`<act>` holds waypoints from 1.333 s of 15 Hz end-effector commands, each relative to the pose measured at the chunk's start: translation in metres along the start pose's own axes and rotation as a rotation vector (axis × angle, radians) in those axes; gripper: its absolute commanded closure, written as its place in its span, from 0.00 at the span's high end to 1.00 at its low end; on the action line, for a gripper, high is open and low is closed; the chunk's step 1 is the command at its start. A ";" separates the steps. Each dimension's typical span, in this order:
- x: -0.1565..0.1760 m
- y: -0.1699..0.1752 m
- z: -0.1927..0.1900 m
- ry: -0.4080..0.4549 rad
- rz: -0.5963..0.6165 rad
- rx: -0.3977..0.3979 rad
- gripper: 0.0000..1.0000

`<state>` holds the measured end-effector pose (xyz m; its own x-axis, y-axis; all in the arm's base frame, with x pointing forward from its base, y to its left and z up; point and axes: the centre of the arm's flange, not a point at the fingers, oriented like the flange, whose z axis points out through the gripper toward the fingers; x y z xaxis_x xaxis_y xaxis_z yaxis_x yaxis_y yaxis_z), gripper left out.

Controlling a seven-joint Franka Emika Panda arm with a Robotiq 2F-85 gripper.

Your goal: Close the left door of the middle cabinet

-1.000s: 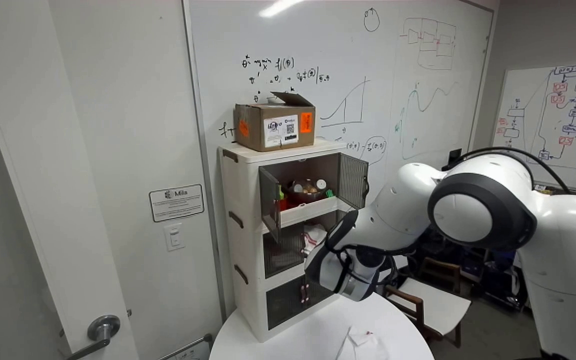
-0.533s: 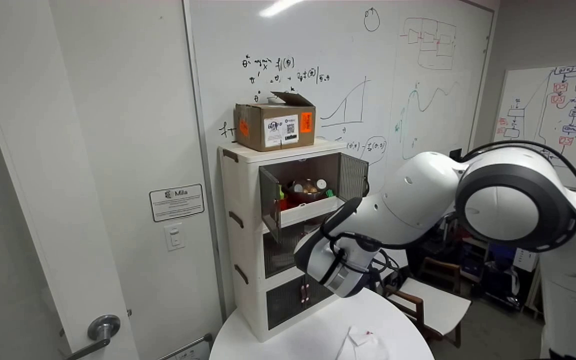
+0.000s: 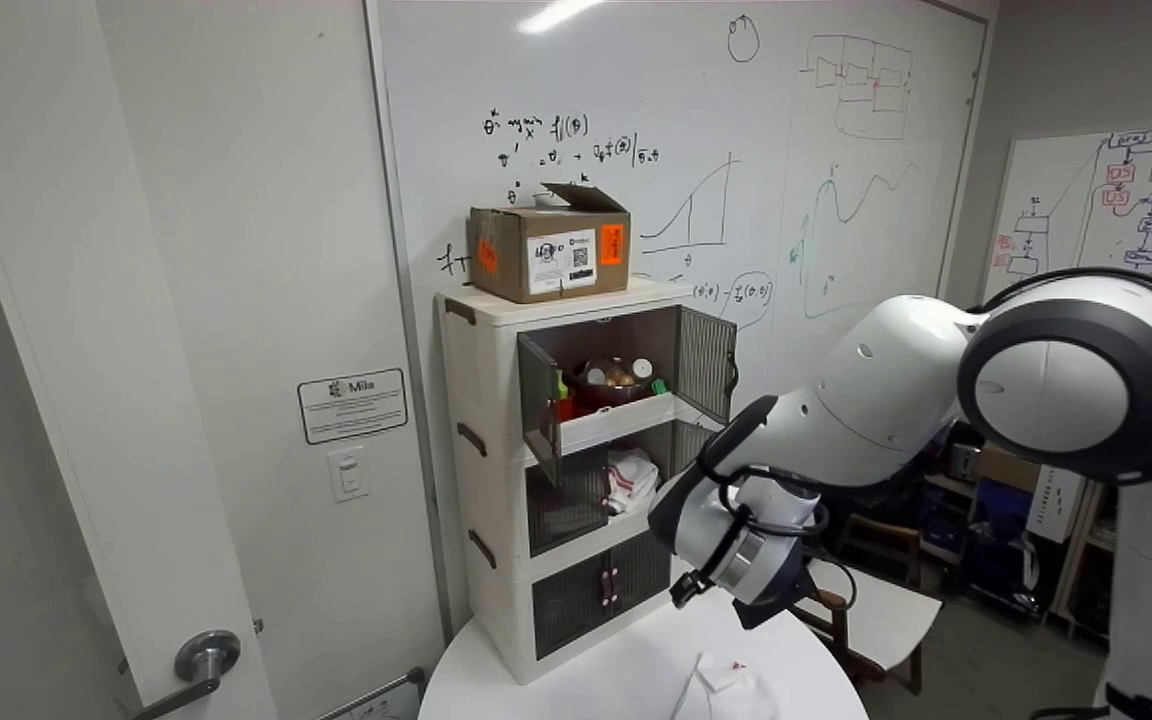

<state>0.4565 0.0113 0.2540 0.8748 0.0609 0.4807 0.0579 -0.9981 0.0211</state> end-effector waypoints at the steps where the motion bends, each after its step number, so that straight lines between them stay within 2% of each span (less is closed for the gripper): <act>1: 0.042 -0.008 -0.052 -0.139 -0.026 0.144 1.00; 4: 0.039 -0.008 -0.043 -0.247 0.034 0.277 1.00; 6: 0.050 -0.010 -0.052 -0.279 0.103 0.331 1.00; 8: 0.075 -0.016 -0.075 -0.267 0.161 0.357 1.00; 11: 0.125 -0.026 -0.131 -0.169 0.171 0.316 1.00; 16: 0.197 -0.040 -0.244 0.005 0.096 0.151 1.00; 19: 0.228 -0.042 -0.311 0.033 0.056 0.078 1.00; 20: 0.203 -0.039 -0.276 0.042 0.067 0.116 1.00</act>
<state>0.4985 0.0604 0.5942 0.8575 -0.0086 0.5144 0.0570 -0.9921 -0.1116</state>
